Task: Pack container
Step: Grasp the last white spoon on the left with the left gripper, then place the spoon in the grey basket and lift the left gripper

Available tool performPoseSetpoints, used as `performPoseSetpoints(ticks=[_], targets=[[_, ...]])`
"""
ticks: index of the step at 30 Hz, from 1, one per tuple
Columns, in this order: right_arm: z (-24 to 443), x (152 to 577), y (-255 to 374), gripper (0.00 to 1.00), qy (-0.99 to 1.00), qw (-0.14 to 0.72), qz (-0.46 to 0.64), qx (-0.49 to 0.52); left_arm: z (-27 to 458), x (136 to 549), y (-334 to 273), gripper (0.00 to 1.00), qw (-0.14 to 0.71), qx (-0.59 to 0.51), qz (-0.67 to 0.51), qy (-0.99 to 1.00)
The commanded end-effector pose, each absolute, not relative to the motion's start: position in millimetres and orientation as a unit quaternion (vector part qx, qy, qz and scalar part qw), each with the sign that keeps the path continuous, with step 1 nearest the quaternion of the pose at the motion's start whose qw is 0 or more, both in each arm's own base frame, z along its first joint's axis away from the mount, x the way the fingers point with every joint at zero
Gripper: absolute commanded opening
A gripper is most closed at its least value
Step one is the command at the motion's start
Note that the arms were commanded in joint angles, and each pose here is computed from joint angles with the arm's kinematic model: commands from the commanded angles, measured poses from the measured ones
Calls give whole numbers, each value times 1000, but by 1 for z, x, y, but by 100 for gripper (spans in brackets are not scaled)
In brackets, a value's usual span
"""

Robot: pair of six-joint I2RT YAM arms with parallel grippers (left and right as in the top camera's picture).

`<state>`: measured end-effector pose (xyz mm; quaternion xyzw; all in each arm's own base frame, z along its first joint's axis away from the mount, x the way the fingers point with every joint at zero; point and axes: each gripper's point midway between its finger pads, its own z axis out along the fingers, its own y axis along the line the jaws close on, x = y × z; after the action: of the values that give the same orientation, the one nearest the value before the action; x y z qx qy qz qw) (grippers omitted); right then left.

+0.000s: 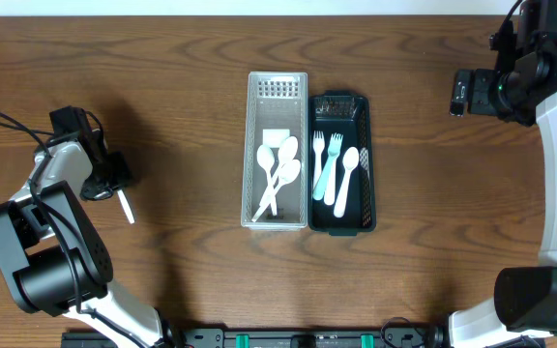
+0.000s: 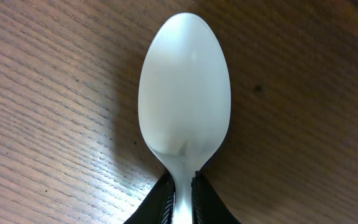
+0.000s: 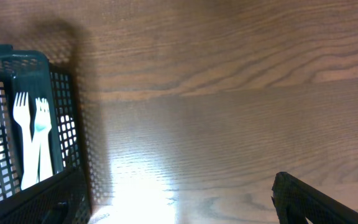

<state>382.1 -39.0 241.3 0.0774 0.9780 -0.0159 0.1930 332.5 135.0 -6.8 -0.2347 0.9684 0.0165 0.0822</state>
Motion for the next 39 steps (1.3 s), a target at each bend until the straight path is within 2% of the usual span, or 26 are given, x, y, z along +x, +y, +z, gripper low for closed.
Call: performPoseSetpoints(ticks=[1,7,11,20,25,33,39], targets=[[244,381,-45,99,977,196,-23,77,-50,289,123,12,-9,-236,17,972],[244,383,-45,99,976,200,-23,77,-48,289,122,6,-8,-235,17,972],[245,383,-45,99,976,201,-23,77,-37,296,116,6,3,-228,19,973],[245,383,-45,98,976,201,-23,77,30,317,69,6,47,-152,21,987],[245,383,-45,98,976,201,-23,77,89,325,21,6,93,-103,13,990],[245,383,-45,98,976,201,-23,77,179,330,-88,6,208,45,-29,977],[245,384,-45,98,976,203,-23,77,195,335,-161,6,260,126,-69,955]])
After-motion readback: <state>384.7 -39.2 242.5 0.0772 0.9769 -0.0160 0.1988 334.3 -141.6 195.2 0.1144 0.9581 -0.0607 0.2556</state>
